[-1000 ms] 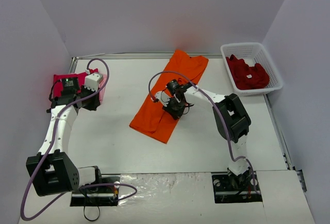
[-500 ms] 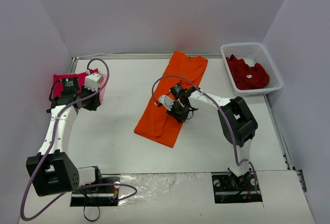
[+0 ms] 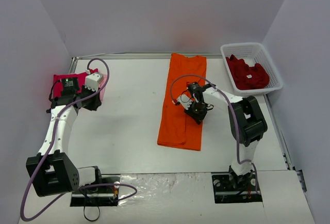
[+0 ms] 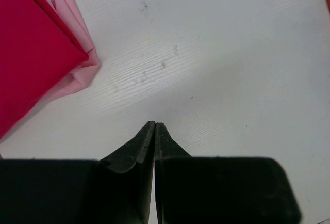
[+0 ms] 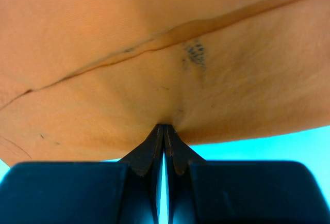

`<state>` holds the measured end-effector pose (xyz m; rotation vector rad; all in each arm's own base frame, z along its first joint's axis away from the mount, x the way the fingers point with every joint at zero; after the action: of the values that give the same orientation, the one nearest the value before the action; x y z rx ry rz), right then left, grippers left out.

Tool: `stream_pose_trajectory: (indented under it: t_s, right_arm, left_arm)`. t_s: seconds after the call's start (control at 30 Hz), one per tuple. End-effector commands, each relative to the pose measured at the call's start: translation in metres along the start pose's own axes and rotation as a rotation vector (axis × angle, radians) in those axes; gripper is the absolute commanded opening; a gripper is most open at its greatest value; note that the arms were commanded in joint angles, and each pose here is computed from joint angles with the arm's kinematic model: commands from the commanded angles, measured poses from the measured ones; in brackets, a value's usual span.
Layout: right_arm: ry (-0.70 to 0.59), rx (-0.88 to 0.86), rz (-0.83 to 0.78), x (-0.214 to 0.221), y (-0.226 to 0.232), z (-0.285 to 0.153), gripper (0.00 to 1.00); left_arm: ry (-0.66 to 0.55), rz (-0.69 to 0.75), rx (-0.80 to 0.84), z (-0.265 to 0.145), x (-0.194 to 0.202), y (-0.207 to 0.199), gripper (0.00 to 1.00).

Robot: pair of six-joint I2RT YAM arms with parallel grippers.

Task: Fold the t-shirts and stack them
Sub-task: Rotate the tshirt 90 degrees

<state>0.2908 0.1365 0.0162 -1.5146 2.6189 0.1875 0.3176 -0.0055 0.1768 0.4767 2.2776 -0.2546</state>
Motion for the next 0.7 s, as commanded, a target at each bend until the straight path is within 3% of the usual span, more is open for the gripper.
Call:
stream_pose_trajectory:
  t_s: [0.0,0.3,0.67]
  right_arm:
    - [0.189,-0.025,0.021,0.052,0.005,-0.003,0.00]
    - [0.248,0.000,0.096,0.070,-0.026,0.007,0.00]
    - [0.201,0.028,0.140,0.053,-0.057,0.008,0.00]
  left_arm:
    - [-0.049,0.017,0.014,-0.008,-0.014,-0.006,0.02]
    - [-0.045,0.021,0.031,-0.005,-0.014,-0.010,0.02]
    - [-0.023,0.038,0.046,0.003,-0.014,-0.014,0.03]
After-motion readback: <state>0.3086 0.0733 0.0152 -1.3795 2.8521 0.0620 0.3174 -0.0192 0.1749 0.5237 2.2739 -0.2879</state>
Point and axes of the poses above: each gripper's point midway between its finger pads, its own z axis out along the fingers, its own y axis along the line the jaws close on, x = y × z, the point moved 1 cm from there along -z, back along the fingers
